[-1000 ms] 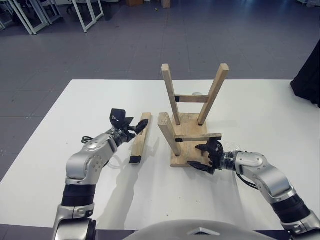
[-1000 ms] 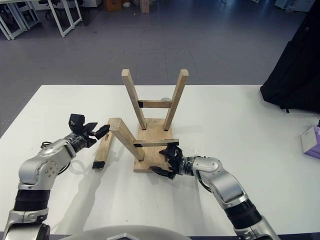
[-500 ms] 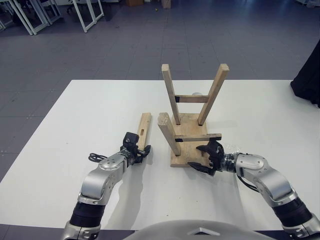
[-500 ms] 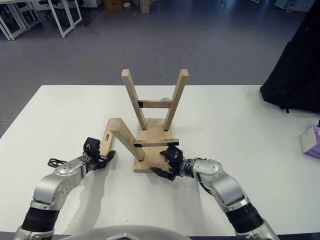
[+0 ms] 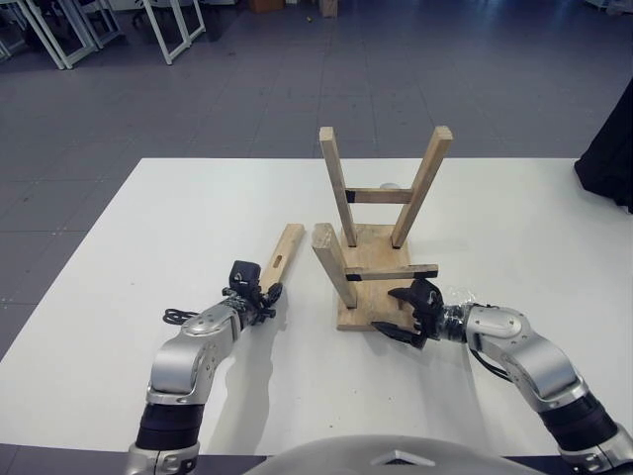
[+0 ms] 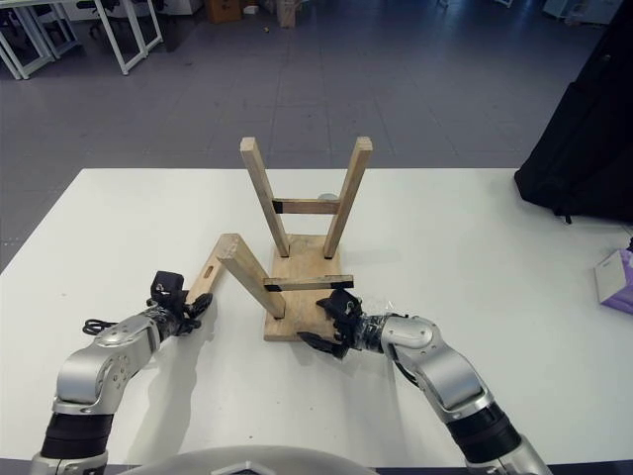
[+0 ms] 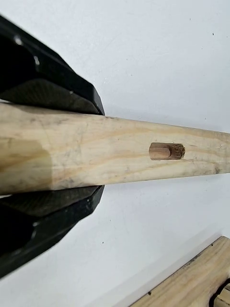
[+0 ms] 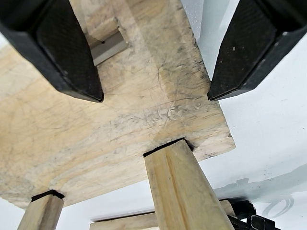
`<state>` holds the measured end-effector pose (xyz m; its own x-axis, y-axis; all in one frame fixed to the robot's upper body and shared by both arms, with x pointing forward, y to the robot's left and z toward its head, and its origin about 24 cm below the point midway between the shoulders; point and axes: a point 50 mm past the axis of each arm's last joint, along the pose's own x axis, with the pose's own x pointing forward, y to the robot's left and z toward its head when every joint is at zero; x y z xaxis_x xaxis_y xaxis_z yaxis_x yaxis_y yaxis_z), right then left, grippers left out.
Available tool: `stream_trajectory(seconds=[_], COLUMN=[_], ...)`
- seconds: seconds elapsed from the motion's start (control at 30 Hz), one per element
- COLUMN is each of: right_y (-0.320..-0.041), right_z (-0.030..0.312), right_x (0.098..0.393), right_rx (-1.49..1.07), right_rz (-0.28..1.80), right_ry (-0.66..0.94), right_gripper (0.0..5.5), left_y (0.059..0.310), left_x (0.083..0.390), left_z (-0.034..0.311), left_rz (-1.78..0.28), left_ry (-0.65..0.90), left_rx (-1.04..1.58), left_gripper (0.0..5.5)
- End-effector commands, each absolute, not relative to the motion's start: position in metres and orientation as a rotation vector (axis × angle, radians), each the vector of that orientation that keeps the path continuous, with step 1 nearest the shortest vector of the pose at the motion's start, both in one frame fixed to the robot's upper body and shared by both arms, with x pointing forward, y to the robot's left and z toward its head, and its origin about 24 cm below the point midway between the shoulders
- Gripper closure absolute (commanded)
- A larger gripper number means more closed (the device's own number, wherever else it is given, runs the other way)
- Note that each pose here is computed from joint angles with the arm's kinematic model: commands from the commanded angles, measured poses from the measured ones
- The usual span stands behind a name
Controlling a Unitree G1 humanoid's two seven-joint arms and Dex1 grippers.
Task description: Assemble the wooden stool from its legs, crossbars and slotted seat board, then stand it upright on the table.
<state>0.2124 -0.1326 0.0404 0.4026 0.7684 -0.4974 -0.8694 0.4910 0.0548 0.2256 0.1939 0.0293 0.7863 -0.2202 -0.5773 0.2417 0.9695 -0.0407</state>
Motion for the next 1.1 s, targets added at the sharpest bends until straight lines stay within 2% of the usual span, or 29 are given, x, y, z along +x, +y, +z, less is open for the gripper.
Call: stream_trajectory(seconds=[0.03, 0.1, 0.17, 0.3, 0.37, 0.43, 0.6, 0.73, 0.87, 0.97, 1.1], right_y=[-0.15, -0.145, -0.148, -0.17, -0.183, -0.199, -0.212, -0.197, -0.177, -0.161, -0.145], right_z=[0.009, 0.027, 0.036, 0.05, 0.059, 0.07, 0.094, 0.096, 0.095, 0.102, 0.112], right_x=[0.182, 0.179, 0.179, 0.182, 0.187, 0.202, 0.244, 0.283, 0.294, 0.297, 0.301], right_rx=[-0.164, -0.033, 0.018, 0.173, 0.198, 0.26, 0.429, 0.511, 0.564, 0.616, 0.697], right_rz=[1.054, 1.138, 1.167, 1.171, 1.153, 1.089, 1.001, 0.901, 0.946, 1.04, 1.142], right_ry=[0.722, 0.644, 0.599, 0.588, 0.55, 0.463, 0.272, 0.168, 0.13, 0.1, 0.065], right_gripper=[1.5, 1.5, 1.5, 1.5, 1.5, 1.5, 1.5, 1.5, 1.5, 1.5, 1.5], left_y=[0.203, 0.218, 0.226, 0.243, 0.238, 0.231, 0.213, 0.201, 0.189, 0.184, 0.176], left_x=[0.228, 0.243, 0.251, 0.26, 0.259, 0.26, 0.27, 0.276, 0.288, 0.298, 0.303], left_z=[0.03, 0.051, 0.065, 0.091, 0.117, 0.133, 0.147, 0.14, 0.133, 0.13, 0.114], left_rz=[-0.238, -0.133, -0.101, -0.085, -0.174, -0.328, -0.834, -1.122, -1.29, -1.354, -1.414], left_ry=[0.555, 0.366, 0.248, 0.044, -0.147, -0.241, -0.205, -0.055, 0.056, 0.113, 0.235], left_rx=[0.159, 0.177, 0.172, 0.186, 0.147, 0.035, -0.065, -0.234, -0.353, -0.486, -0.532], left_gripper=[3.45, 3.45, 3.45, 3.45, 3.45, 3.45, 3.46, 3.46, 3.46, 3.46, 3.46])
